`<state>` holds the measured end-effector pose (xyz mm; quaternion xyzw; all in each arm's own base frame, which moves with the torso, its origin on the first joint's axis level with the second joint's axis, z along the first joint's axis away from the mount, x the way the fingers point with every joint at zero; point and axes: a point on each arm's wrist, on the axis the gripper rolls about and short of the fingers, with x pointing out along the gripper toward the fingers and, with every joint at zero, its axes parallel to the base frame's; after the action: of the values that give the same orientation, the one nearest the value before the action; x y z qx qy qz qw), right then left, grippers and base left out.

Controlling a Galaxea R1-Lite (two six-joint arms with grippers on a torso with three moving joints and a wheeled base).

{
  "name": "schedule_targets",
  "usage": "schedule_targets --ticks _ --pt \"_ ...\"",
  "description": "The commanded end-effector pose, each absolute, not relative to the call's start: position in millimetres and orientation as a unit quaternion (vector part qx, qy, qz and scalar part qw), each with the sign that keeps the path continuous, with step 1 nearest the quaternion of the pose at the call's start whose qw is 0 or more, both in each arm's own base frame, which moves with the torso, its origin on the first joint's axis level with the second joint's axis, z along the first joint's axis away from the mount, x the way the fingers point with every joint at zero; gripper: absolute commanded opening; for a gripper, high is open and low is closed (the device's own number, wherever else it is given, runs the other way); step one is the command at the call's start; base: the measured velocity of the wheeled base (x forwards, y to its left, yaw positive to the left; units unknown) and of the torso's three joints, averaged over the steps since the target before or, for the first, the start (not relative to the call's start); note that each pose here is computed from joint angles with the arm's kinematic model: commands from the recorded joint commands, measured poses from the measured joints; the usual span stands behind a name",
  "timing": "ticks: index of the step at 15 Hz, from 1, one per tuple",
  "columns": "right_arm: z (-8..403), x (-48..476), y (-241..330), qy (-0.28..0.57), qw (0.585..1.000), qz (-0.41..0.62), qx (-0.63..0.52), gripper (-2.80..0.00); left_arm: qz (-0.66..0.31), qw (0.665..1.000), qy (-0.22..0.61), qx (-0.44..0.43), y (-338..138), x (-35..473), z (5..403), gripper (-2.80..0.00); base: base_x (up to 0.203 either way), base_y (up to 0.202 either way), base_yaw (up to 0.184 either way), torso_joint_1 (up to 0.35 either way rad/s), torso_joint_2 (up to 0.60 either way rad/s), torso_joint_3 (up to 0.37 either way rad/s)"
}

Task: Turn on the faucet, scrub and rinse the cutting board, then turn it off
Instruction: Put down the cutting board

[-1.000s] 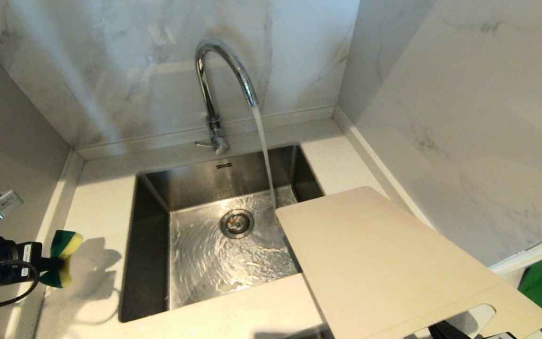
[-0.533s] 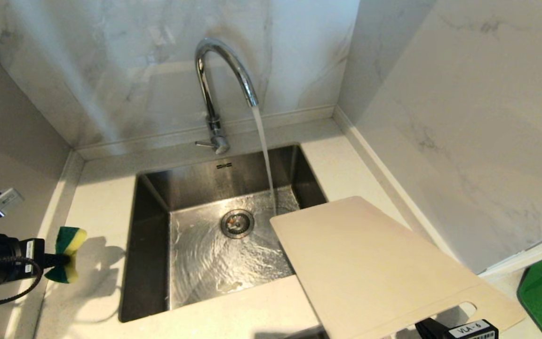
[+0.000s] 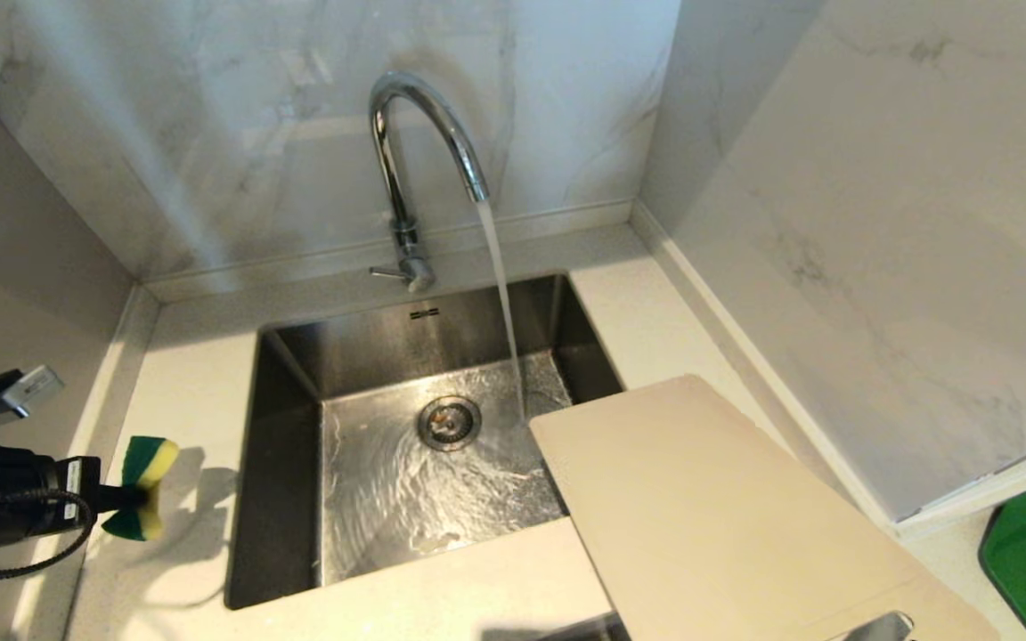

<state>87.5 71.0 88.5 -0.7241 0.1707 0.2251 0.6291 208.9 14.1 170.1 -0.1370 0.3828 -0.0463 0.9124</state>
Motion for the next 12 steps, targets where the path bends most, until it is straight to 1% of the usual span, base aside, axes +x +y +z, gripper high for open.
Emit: schedule_targets --ticks 1,4,7,12 --pt "83.3 88.5 64.3 0.196 0.622 0.238 -0.720 -2.80 -0.045 0.907 0.395 -0.140 14.5 212.3 163.4 -2.80 0.000 0.000 0.000 0.000 0.00 0.000" --pt "84.5 107.3 66.5 0.220 0.635 0.265 -0.691 -2.80 -0.045 0.903 0.404 -0.142 14.6 214.4 156.5 -2.80 0.000 0.000 0.000 0.000 0.00 0.000" --pt "79.3 119.1 72.2 0.229 0.632 0.311 -0.673 -2.80 -0.041 0.907 0.395 -0.143 18.2 226.4 148.9 -2.80 0.000 0.000 0.000 0.000 0.00 0.000" --pt "73.2 127.7 80.9 0.214 0.637 0.396 -0.626 -2.80 -0.038 0.905 0.398 -0.144 20.1 237.2 139.7 -2.80 0.000 0.000 0.000 0.000 0.00 0.000"
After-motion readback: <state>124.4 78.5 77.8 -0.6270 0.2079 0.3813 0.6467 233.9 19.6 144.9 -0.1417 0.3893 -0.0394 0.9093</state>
